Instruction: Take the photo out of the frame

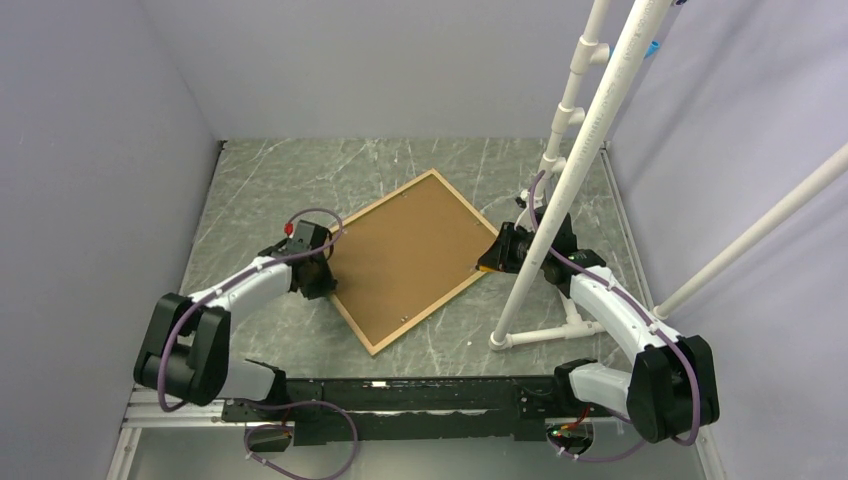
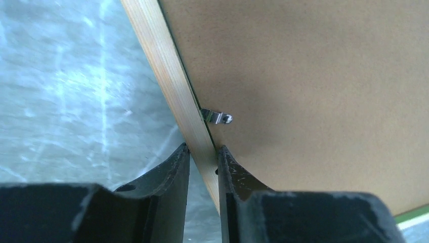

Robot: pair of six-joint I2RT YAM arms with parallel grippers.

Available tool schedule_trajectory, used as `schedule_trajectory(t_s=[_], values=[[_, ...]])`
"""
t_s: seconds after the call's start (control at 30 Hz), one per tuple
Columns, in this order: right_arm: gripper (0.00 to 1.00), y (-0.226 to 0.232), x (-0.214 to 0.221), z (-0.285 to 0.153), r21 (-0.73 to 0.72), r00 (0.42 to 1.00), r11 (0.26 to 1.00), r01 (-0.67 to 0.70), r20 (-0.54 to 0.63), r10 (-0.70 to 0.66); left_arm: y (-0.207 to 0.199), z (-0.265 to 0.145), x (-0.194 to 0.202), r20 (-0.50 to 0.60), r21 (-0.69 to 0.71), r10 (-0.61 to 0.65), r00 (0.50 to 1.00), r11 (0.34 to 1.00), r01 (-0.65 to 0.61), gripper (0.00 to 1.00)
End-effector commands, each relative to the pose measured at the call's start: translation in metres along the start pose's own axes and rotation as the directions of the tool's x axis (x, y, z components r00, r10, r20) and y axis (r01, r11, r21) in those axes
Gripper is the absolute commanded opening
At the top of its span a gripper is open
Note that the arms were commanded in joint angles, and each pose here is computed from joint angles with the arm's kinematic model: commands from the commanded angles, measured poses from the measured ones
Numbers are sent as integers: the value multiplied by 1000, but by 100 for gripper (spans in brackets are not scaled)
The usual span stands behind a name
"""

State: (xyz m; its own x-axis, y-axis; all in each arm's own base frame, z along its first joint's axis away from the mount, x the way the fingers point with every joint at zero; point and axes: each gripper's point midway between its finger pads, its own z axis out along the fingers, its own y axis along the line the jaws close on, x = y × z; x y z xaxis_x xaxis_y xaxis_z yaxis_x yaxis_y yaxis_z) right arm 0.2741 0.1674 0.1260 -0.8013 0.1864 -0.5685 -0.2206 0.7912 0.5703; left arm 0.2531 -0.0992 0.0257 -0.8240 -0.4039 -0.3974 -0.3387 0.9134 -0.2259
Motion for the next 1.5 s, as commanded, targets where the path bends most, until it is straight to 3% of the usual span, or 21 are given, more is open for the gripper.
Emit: schedule_trajectory(t_s=[0.0,0.2,0.3,0.33,0.43,0.57,0.73,0.93,1.1,1.23,1.47], values=[[0,9,-22,-3,-6,998,999,35,53,-35,34,1,-16,-53,-149,122,991,980,-129,0],[0,13,-35,-5,-4,995,999,32,93,-31,44,3,-34,-70,-181,177,982,966,-187,2],[0,14,-38,-5,-5,994,1000,22,109,-21,36,-3,-43,-19,-133,162,987,978,-163,48],[0,14,-38,-5,-5,994,1000,20,105,-19,33,-6,-46,4,-113,158,987,981,-157,58],[0,12,-33,-1,-9,996,1000,13,91,-12,28,-17,-55,72,-85,160,984,984,-154,74],[0,7,-31,0,7,996,1000,9,92,-9,17,-37,-56,97,-15,144,985,990,-143,85],[0,-8,-38,0,85,992,996,-17,122,7,-53,-63,-19,101,357,128,987,921,-157,82],[0,-34,-60,7,210,981,973,-92,188,53,-138,-93,41,102,582,247,964,770,-259,77],[0,-50,-81,24,239,976,963,-127,203,78,-176,-82,94,74,584,421,904,716,-382,77],[0,-47,-102,34,240,980,966,-98,191,52,-187,-63,121,18,600,475,880,699,-390,77],[0,-53,-108,62,249,993,965,-80,102,57,-168,-30,145,-88,562,473,876,750,-349,78]])
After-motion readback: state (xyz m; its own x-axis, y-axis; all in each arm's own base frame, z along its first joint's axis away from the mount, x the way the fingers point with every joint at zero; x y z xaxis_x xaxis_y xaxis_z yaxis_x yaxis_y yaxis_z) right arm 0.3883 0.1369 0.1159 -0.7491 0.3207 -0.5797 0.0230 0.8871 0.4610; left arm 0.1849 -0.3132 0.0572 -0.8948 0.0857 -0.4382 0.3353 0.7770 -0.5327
